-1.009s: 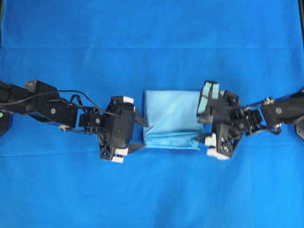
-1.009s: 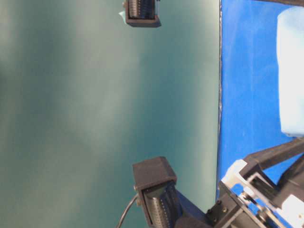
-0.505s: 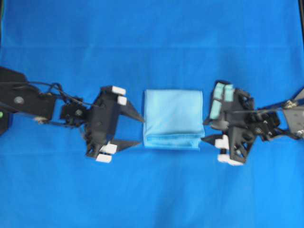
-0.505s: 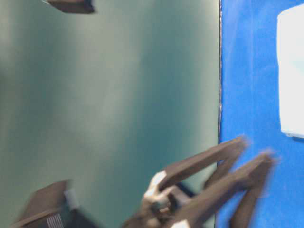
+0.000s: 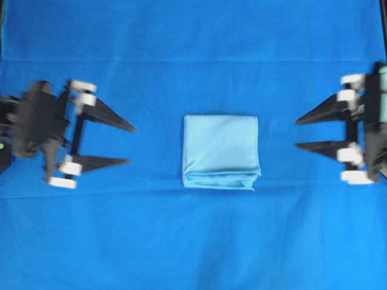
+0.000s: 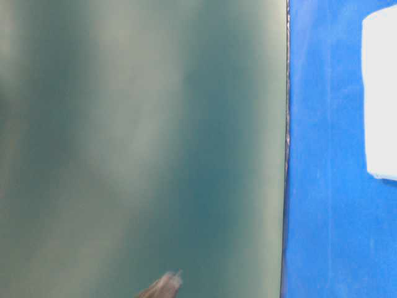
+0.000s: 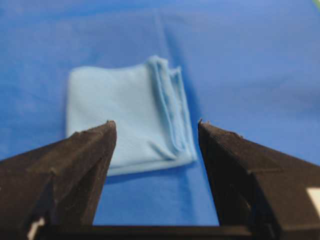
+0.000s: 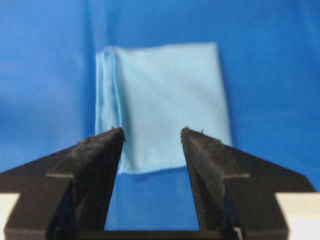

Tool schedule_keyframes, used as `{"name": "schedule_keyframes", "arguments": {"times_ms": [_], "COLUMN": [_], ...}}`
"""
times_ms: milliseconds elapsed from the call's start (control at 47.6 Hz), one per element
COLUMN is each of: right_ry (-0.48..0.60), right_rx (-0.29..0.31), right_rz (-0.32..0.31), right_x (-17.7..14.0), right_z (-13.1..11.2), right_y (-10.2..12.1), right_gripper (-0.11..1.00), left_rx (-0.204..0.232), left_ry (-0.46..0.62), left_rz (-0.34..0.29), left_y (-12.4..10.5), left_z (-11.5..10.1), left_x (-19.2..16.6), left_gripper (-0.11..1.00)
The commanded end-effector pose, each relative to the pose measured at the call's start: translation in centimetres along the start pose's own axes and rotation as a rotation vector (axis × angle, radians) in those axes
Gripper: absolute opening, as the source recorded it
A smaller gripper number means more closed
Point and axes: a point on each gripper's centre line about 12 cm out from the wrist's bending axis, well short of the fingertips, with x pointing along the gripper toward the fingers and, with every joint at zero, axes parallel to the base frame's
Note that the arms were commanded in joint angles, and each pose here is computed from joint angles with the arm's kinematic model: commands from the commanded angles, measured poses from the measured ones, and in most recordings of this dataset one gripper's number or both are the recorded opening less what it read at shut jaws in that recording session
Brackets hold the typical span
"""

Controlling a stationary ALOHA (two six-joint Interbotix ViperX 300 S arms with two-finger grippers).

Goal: Fold the light blue towel.

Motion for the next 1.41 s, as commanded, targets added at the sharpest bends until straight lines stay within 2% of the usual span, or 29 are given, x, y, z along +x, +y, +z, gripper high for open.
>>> {"name": "schedule_keyframes", "arguments": {"times_ms": [0, 147, 357, 463, 610, 1388], "right_ry": [-0.062, -0.105, -0.146, -0.165, -0.17, -0.167], "right_rx": [-0.007, 0.0, 0.021, 0.03, 0.047, 0.049], "right_rz": [-0.004, -0.019, -0.023, -0.023, -0.042, -0.042], "right_x": [-1.6, -3.0, -3.3, -3.0, -2.4, -2.1], "right_z": [0.1, -1.6, -4.7, -6.1, -7.3, -7.5], "right_y": [-0.6, -1.7, -2.9, -3.3, -4.0, -4.1], "right_gripper": [0.56, 0.56, 0.56, 0.56, 0.56, 0.56], "left_rx": [-0.01, -0.022, -0.054, -0.077, -0.086, -0.088], "left_ry": [-0.071, -0.136, -0.182, -0.2, -0.214, -0.2], "left_rz": [0.02, 0.046, 0.097, 0.113, 0.122, 0.121], "left_y": [0.4, 0.8, 1.2, 1.3, 1.2, 1.2], "left_z": [0.7, -0.5, -3.9, -5.3, -6.6, -6.9], "left_x": [-2.1, -5.4, -8.5, -9.5, -10.1, -10.1], "left_gripper": [0.64, 0.64, 0.64, 0.64, 0.63, 0.63]}}
